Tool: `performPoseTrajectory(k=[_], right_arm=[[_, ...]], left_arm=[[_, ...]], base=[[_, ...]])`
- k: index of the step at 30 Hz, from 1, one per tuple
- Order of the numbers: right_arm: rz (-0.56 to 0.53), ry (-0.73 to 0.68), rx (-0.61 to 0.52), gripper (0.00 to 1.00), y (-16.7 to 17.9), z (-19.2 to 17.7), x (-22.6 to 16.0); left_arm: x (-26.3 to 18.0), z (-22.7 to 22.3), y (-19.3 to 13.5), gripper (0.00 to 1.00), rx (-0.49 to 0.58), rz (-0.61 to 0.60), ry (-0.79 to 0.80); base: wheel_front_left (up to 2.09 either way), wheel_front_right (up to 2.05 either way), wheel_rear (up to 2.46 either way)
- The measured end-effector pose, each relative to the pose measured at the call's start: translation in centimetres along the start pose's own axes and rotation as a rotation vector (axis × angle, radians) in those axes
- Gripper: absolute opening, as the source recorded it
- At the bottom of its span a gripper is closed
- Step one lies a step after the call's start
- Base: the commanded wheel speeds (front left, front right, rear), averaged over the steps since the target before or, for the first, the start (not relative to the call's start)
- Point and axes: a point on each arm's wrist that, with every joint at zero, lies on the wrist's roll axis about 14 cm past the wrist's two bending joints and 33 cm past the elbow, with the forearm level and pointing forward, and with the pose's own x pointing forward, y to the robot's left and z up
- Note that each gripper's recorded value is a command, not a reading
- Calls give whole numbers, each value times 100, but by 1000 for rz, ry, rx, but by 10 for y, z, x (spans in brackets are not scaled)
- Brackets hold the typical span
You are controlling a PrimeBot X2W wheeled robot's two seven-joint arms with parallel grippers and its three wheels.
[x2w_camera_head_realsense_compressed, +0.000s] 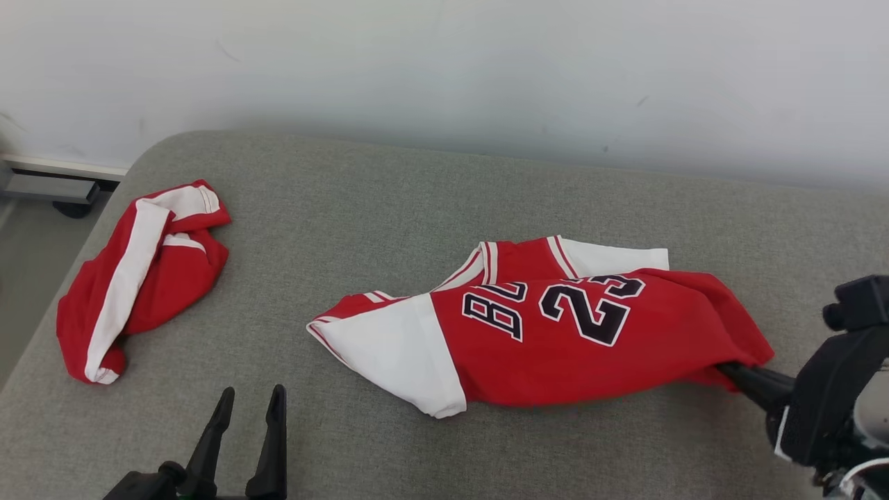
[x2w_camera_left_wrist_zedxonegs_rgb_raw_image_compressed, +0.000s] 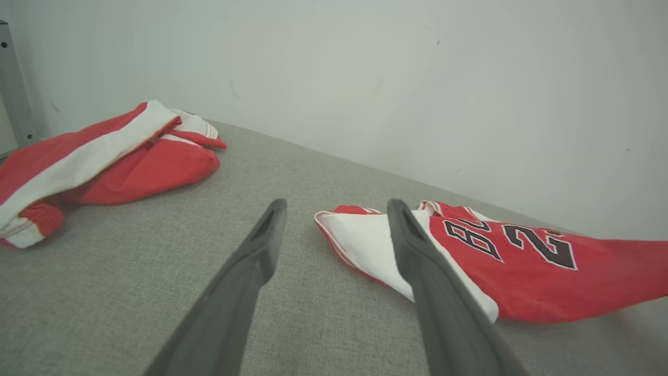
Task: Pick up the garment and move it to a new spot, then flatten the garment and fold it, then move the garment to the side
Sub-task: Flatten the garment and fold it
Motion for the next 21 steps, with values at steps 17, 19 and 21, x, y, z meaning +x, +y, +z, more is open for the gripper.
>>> performPoseTrajectory(k=[17,19,21], right_arm=[[143,21,435,0,-17,36,90],[181,31,424,0,-2,43,97],[210,16,427,0,7,52,102]], left_arm=[[-2,-4,4,100,5,14,17],[-4,-5,7,100,6,24,18],[-6,-4,10,100,6,33,17]], base=[[0,0,0],[0,0,0],[0,0,0]])
